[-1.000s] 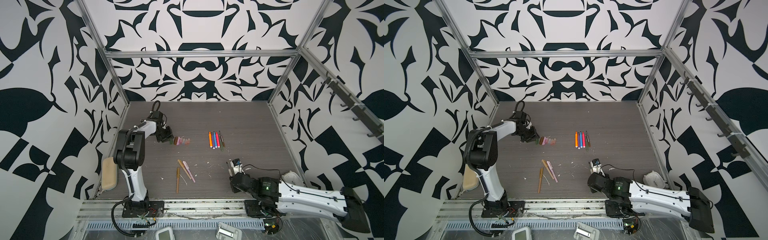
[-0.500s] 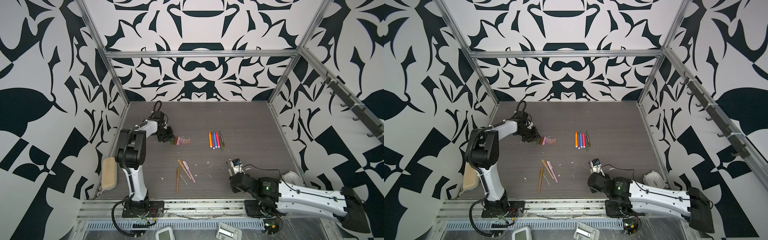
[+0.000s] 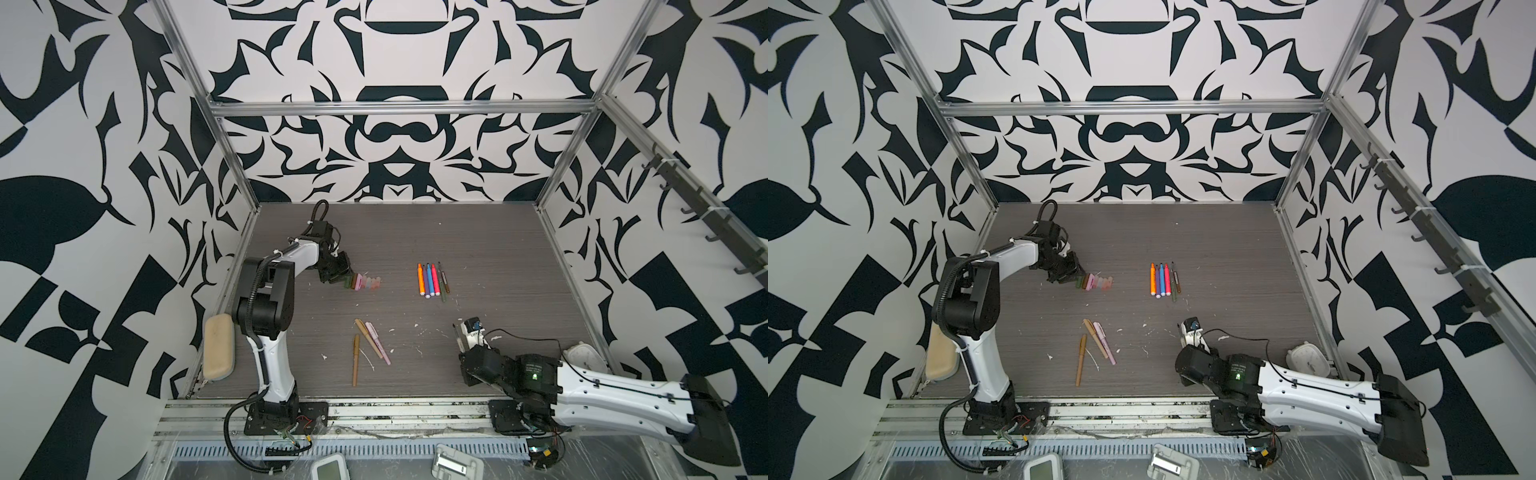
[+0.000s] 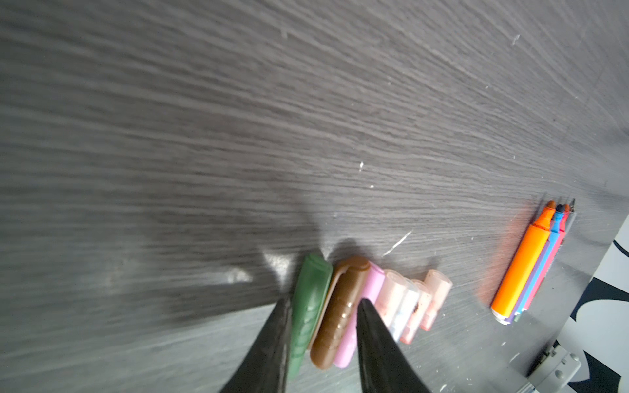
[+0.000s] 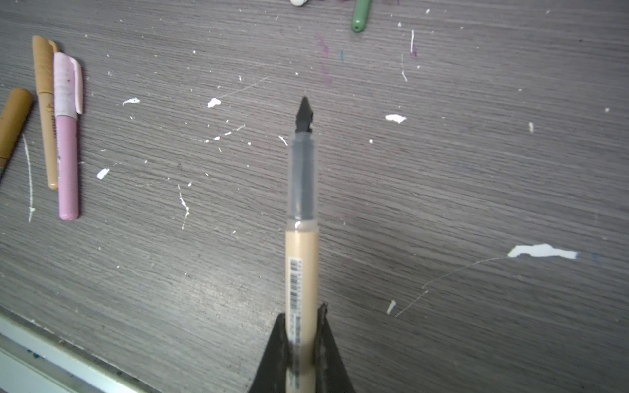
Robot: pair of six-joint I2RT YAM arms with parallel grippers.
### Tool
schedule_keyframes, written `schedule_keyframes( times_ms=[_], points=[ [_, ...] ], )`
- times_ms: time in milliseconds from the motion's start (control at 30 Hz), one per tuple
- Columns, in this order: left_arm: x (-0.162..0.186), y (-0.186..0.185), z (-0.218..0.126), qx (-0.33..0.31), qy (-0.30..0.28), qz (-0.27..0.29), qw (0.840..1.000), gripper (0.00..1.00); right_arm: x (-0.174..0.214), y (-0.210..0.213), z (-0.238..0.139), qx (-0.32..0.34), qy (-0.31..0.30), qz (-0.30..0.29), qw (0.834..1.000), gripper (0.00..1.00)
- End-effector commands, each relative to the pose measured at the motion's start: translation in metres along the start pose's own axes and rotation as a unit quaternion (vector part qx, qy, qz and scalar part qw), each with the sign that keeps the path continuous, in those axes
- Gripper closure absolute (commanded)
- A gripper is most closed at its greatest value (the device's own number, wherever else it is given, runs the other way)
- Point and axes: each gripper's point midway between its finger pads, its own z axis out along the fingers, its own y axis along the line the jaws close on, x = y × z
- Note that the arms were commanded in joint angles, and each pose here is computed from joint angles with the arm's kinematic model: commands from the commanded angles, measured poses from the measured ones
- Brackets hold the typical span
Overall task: Open the pen caps
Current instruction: 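Lower the green cap beside the brown cap and open the left gripper, then carry the uncapped cream pen to the uncapped marker group while the left arm withdraws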
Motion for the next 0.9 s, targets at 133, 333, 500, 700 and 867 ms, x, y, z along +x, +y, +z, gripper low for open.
schedule_keyframes(
  times_ms=[133,333,500,700,867],
  points=[
    [0.002,0.001,-0.012,-0.019,0.001,-0.003,1.000,0.64,-0.008,0.001,-0.002,-0.002,-0.015,0.005,1.000,1.00],
    [0.000,-0.008,-0.038,-0.017,-0.026,0.006,0.999,0.64,-0.018,0.004,-0.006,-0.009,-0.017,0.007,1.000,1.00],
    [-0.002,-0.039,-0.094,0.020,-0.079,0.025,0.996,0.64,-0.038,0.007,-0.009,-0.028,-0.020,0.022,0.999,1.00],
    [0.031,-0.076,-0.169,0.104,-0.136,0.074,0.982,0.62,-0.072,0.007,0.000,-0.073,0.001,0.066,0.995,1.00],
    [0.074,-0.082,-0.219,0.140,-0.177,0.111,0.968,0.56,-0.116,-0.011,0.015,-0.074,-0.011,0.098,0.992,1.00]
  ],
)
